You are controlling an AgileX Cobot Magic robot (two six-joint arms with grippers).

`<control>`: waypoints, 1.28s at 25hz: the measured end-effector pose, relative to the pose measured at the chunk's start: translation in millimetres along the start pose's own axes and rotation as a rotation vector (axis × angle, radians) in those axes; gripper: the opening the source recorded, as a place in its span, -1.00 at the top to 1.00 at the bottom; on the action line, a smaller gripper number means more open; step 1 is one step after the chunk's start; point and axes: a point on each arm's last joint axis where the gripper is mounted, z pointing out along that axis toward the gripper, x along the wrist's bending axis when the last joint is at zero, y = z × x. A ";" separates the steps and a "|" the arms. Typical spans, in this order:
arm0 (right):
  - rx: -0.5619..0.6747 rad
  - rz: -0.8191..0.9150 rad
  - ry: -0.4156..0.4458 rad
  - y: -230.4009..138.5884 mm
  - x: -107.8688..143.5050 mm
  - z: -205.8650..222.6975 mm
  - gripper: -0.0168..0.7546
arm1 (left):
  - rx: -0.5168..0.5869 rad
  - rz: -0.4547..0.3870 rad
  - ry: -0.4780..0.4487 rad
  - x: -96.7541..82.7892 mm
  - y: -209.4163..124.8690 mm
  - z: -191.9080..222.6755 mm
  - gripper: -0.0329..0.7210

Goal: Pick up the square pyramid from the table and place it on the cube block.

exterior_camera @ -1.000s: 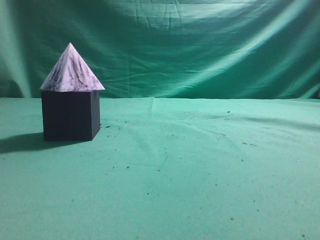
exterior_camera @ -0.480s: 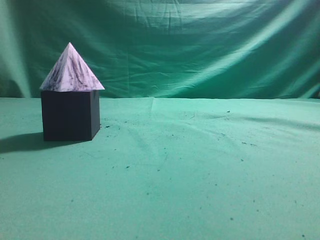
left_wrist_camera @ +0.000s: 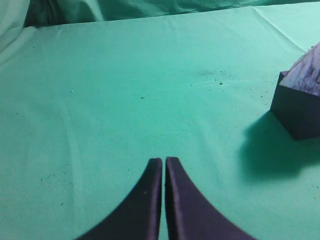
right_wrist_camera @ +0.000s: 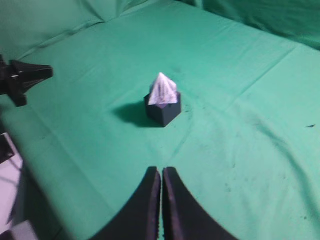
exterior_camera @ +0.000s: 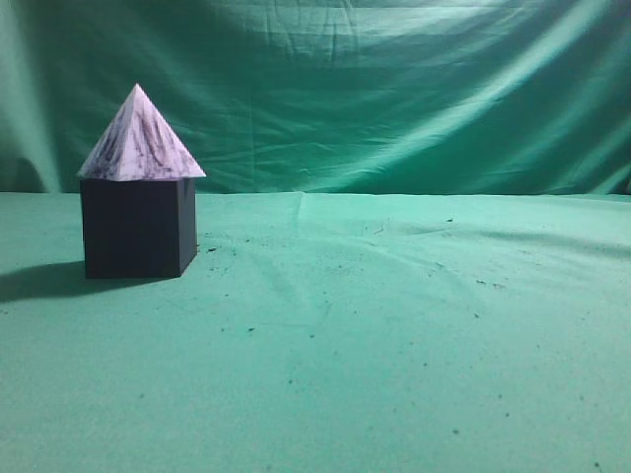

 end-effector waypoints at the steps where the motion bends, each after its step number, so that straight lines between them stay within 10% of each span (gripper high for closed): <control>1: -0.022 -0.005 -0.014 -6.6 -1.6 1.8 0.96 | 0.000 0.000 0.000 0.0 0.0 0.0 0.91; 10: -0.322 0.083 -0.358 -75.8 -19.6 19.6 0.96 | 0.000 0.000 0.000 0.0 0.0 0.0 0.91; 17: -0.255 0.180 -0.631 -138.7 -35.5 48.6 0.96 | 0.000 0.000 0.000 0.0 0.0 0.0 0.91; 32: -0.147 0.248 -0.736 -184.4 -46.6 72.6 0.96 | 0.002 0.000 0.000 0.0 -0.2 0.0 0.91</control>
